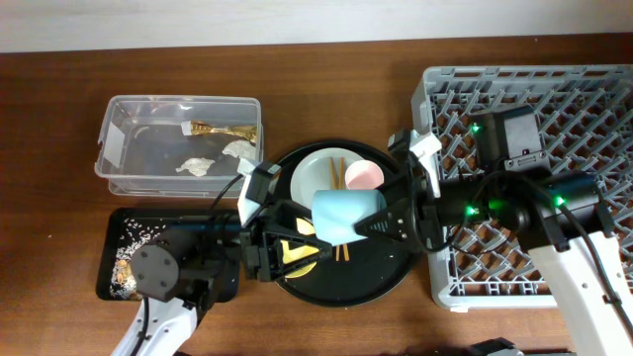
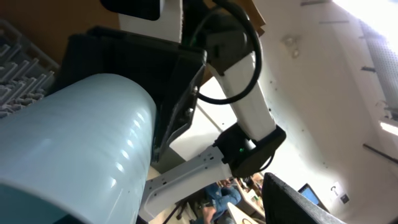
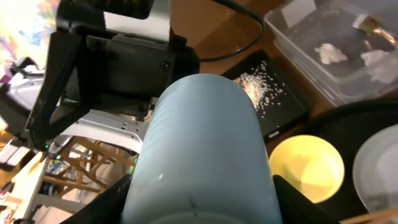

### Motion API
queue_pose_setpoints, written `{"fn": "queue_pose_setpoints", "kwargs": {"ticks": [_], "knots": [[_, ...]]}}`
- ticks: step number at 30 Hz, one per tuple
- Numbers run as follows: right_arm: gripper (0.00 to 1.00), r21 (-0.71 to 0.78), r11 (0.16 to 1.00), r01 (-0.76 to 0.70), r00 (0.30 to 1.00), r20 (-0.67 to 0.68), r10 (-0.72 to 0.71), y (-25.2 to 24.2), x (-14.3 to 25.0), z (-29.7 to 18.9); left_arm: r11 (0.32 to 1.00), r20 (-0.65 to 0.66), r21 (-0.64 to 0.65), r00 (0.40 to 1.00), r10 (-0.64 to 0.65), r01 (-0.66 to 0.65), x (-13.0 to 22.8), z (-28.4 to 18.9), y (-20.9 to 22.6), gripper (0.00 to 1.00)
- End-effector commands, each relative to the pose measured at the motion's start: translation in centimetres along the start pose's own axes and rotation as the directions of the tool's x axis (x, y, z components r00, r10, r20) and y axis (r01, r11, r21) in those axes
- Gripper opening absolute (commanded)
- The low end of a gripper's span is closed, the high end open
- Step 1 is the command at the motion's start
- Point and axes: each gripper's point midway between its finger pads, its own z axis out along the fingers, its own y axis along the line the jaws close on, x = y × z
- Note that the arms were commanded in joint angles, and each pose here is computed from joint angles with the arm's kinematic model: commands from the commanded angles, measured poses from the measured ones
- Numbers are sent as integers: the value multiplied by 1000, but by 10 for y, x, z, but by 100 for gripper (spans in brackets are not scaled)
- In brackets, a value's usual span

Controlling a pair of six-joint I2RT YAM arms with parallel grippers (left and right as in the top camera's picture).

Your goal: Sort waste into correct bins and load items into the dishwasher rack

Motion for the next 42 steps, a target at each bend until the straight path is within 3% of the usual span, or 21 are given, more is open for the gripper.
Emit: {"fn": "queue_pose_setpoints", "kwargs": {"ticks": [1,7,18,32,38,42], "knots": [[55,255,964,-73,996,-33,85,-45,6,-7,997,-11,26,997,72,-72,-1,3,-15,65],[55,284,955,-83,995,-32,96,-50,6,-8,995,-10,26,996,92,-91,-1,3,-15,65],[54,181,980,-86,996,-15,90,-32,2,-4,995,36,-24,994,102,-101,-14,-10,-7,66],[54,149,988,-40,999,15,38,-15,-13,-9,973,97,-232,995,21,2,-26,-40,77,67],[55,334,936,-110,994,22,109,-45,-11,-20,962,114,-267,993,-27,56,-28,-53,105,67],[54,537,820,-198,980,111,164,-77,-20,-55,958,96,-270,992,-76,99,-21,-58,117,67]]}}
